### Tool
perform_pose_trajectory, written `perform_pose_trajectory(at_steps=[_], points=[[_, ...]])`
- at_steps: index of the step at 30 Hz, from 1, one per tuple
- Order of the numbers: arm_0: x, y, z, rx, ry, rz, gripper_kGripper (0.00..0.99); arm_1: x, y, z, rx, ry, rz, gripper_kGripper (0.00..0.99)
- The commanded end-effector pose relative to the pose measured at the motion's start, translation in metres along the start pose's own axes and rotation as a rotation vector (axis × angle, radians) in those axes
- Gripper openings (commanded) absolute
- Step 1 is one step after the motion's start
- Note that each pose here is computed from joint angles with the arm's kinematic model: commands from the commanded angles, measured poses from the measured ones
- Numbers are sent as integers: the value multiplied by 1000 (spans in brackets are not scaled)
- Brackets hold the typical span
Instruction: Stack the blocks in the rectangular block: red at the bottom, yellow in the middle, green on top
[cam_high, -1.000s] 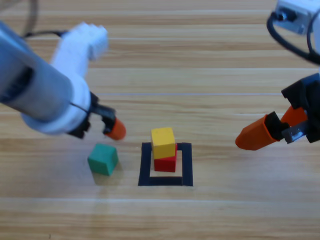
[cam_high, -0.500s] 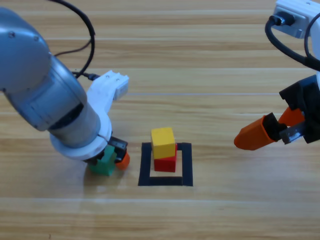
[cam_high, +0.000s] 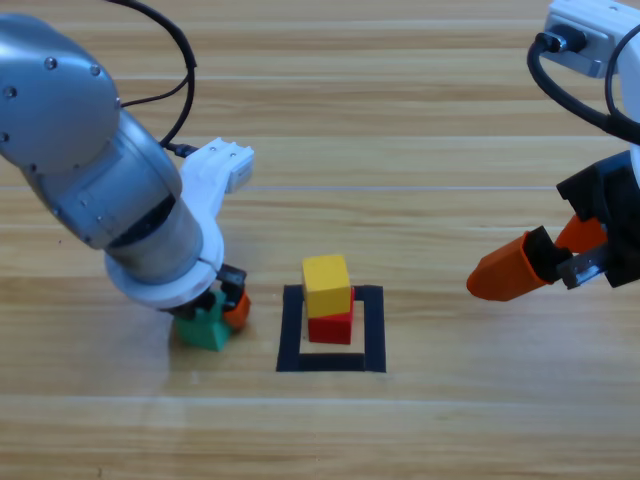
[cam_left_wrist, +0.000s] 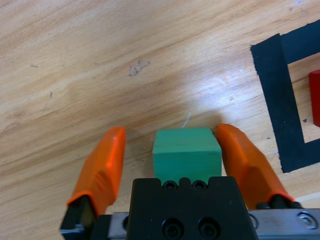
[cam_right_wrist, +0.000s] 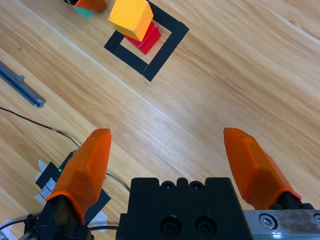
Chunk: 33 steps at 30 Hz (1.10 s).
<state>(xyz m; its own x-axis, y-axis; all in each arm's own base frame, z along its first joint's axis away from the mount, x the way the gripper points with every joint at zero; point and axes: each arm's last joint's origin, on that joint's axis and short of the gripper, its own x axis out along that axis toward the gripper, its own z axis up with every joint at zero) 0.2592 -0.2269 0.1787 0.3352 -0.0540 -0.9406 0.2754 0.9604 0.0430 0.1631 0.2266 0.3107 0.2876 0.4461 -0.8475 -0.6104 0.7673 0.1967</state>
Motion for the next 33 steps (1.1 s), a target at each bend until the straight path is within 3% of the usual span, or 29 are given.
perform_pose_trajectory(at_steps=[1, 5, 7, 11, 19, 25, 28, 33], points=[[12, 8, 1, -14, 52, 17, 600, 12, -9, -1, 16, 17, -27, 990], [9, 11, 0, -15, 60, 23, 198, 11, -9, 0, 17, 14, -26, 990], [6, 13, -1, -14, 63, 30, 91, 11, -9, 0, 19, 12, -25, 990], [-2, 14, 0, -17, 56, 24, 75, 11, -9, 0, 20, 13, -26, 990], [-61, 4, 49, -47, -29, -17, 34, 11, -9, 0, 20, 14, -25, 990], [-95, -3, 71, -126, -63, -85, 32, 9, -9, 0, 19, 13, -23, 990], [-101, -16, 85, -133, -21, -130, 32, 5, -9, 0, 18, 14, -16, 990], [-106, -55, 105, -142, 64, -82, 8, -1, -11, -1, 25, 21, -1, 990]])
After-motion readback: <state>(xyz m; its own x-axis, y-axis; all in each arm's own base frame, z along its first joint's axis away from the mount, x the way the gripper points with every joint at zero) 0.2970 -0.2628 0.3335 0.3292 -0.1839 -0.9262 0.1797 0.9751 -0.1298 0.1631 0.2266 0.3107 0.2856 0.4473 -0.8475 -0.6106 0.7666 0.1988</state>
